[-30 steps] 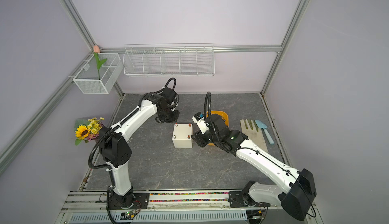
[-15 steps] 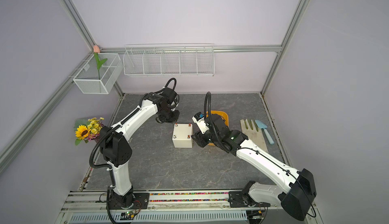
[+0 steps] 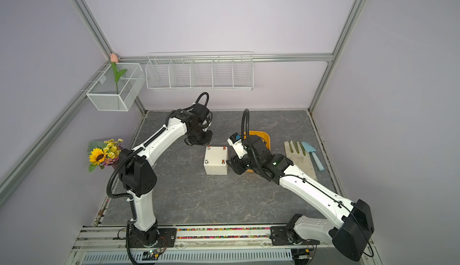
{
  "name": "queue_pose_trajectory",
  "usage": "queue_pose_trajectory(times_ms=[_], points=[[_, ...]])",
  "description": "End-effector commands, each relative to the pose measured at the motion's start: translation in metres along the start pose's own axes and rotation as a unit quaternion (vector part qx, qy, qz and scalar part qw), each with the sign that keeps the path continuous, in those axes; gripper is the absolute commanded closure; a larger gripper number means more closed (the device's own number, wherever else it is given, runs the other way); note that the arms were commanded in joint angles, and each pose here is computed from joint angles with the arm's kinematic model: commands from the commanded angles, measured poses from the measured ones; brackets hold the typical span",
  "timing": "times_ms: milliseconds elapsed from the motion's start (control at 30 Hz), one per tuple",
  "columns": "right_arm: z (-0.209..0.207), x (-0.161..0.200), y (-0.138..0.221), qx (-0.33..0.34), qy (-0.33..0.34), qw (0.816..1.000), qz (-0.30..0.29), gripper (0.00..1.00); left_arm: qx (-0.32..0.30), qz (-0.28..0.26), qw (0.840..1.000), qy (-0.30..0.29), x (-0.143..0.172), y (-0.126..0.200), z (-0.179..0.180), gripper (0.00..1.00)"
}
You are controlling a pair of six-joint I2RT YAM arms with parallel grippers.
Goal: Cover the protruding screws with screw protection sleeves
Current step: Attach the screw protection sleeve to the screw.
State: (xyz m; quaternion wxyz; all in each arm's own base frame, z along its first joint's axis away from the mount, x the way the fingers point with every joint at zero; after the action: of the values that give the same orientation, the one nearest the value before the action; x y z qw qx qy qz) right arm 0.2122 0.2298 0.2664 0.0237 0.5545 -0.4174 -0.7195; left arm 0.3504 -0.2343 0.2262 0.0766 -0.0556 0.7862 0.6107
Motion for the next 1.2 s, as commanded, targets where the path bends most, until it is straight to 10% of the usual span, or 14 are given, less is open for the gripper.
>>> queue_pose_trajectory(times_ms=[0,1167], points=[[0.003,0.000,0.003,-0.001,0.012,1.000,-0.009,0.53,-0.003,0.021,1.000,-0.003,0.002,-0.008,-0.001,0.95],[0.003,0.003,0.003,-0.001,0.009,1.000,-0.010,0.53,0.000,0.010,1.000,-0.007,0.002,0.007,-0.003,0.83]])
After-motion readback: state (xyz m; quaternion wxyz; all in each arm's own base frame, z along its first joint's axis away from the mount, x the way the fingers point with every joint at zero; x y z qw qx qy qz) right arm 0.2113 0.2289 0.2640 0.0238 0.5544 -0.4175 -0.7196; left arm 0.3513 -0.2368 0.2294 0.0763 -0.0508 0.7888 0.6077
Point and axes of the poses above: each gripper's point midway between its finger pads, its own y axis back along the fingers, its own z axis along the line the jaws close on, x = y × z, the point moved 7 cm from there along y, back along the fingers, and after that the axes turned 15 degrees about y, right-handed, at the moved point
